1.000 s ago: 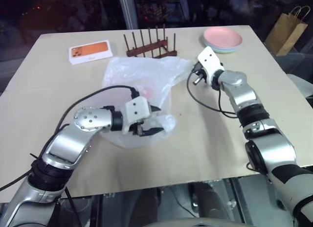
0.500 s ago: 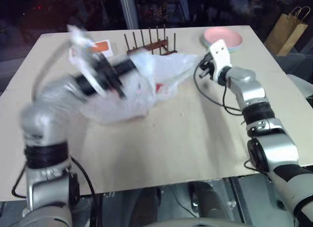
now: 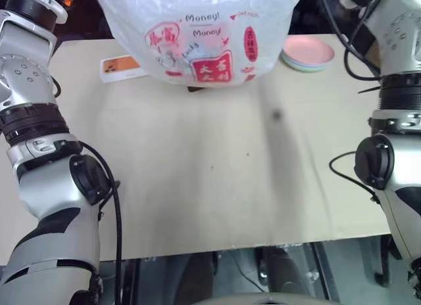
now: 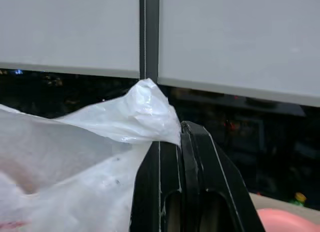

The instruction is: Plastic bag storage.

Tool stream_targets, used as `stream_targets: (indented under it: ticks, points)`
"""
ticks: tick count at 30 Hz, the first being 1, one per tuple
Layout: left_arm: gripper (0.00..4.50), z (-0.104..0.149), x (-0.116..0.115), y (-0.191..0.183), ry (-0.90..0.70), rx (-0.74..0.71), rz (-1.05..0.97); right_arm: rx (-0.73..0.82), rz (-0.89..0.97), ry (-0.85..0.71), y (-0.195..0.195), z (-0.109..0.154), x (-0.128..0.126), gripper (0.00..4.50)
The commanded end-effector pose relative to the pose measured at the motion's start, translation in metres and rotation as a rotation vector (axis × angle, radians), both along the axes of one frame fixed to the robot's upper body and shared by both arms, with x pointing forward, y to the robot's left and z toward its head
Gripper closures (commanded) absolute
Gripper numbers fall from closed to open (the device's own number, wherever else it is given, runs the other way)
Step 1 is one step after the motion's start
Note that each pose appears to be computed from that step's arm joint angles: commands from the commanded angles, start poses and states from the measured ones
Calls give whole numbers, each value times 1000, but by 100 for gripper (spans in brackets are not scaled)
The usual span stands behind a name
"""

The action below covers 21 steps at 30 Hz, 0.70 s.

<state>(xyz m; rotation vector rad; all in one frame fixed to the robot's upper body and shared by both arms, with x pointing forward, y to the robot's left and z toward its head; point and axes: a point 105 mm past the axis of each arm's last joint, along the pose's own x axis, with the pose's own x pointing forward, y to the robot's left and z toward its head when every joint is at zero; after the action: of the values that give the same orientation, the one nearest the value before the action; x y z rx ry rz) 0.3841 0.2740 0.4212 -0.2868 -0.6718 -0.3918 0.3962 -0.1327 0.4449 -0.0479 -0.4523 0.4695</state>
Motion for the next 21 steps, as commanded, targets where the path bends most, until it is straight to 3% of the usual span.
stream_targets:
  ticks: [1,4,9,18,21]
  points:
    - [443,-4,-2,-7,-13,75,2,-50,-15,-91,-3,19,-34,450]
    - [443,-48,-2,-21,68,231,-16,-137,-8,-56,0,-16,-48,450]
    - [443,-128,-25,-57,163,430,-75,-347,-22,115,5,-124,-63,450]
    - [443,-210,-59,-95,261,600,-118,-424,-28,431,10,-270,-90,450]
    - [443,-227,-67,-90,312,626,-131,-418,-21,468,7,-284,-101,450]
